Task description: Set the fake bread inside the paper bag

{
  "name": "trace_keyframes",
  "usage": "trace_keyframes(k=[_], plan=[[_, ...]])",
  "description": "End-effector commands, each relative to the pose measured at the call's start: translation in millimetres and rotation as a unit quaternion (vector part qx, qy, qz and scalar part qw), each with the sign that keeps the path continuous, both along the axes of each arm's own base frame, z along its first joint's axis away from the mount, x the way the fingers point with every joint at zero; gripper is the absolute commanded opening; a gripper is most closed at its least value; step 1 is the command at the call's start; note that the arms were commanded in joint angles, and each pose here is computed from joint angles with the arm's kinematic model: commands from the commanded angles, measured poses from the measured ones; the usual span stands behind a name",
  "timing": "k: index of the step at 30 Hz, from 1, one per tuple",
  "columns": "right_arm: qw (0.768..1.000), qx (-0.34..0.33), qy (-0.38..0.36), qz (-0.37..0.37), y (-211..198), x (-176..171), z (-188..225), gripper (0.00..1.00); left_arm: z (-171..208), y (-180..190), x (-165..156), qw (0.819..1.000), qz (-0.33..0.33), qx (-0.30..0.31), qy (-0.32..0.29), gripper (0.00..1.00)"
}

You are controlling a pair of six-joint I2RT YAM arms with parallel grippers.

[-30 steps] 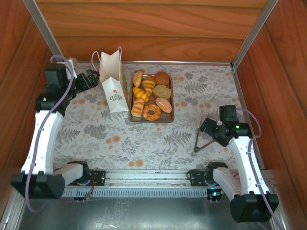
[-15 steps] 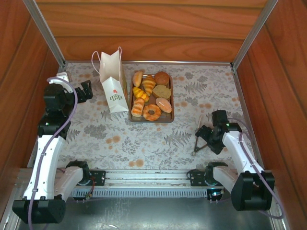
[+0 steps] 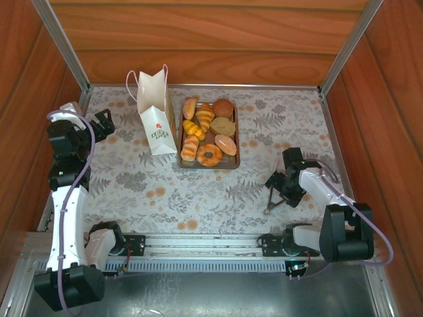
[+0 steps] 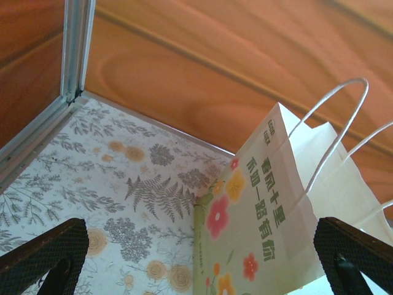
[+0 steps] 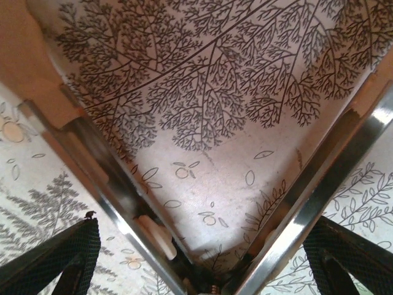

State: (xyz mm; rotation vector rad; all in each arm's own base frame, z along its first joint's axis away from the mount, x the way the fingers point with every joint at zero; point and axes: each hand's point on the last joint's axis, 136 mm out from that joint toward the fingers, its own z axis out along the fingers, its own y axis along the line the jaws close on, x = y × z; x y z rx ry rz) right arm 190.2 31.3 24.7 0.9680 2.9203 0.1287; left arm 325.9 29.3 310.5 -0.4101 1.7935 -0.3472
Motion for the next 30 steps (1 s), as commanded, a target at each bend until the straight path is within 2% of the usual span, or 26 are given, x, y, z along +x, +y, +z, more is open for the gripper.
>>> trace_keyframes(k=[1,7,8,16,21,24,30], plan=[[1.000,-0.019,0.005,-0.015,-4,4,0,0.92,10,-1,1,0.999,-0.012,-0.018,-0.024,1.00],[1.000,-0.025,0.005,-0.012,-3,14,-7,0.91,5,7,-2,1.000,0.001,-0.012,-0.022,1.00],[1.000,-0.026,0.005,-0.012,-3,16,-7,0.87,5,7,-2,1.000,0.002,-0.010,-0.022,1.00],[0.999,-0.039,0.014,-0.007,-5,23,-15,0.78,7,7,-1,1.000,0.000,-0.008,-0.023,1.00],[0.999,-0.041,0.014,-0.001,-4,23,-14,0.66,7,7,-1,1.000,-0.001,-0.009,-0.024,1.00],[0.999,-0.050,0.005,0.011,-5,26,-6,0.59,8,8,-1,1.000,-0.001,-0.007,-0.025,1.00],[0.994,-0.084,-0.039,0.055,-8,39,31,0.53,7,8,0,1.000,0.000,-0.005,-0.024,1.00]])
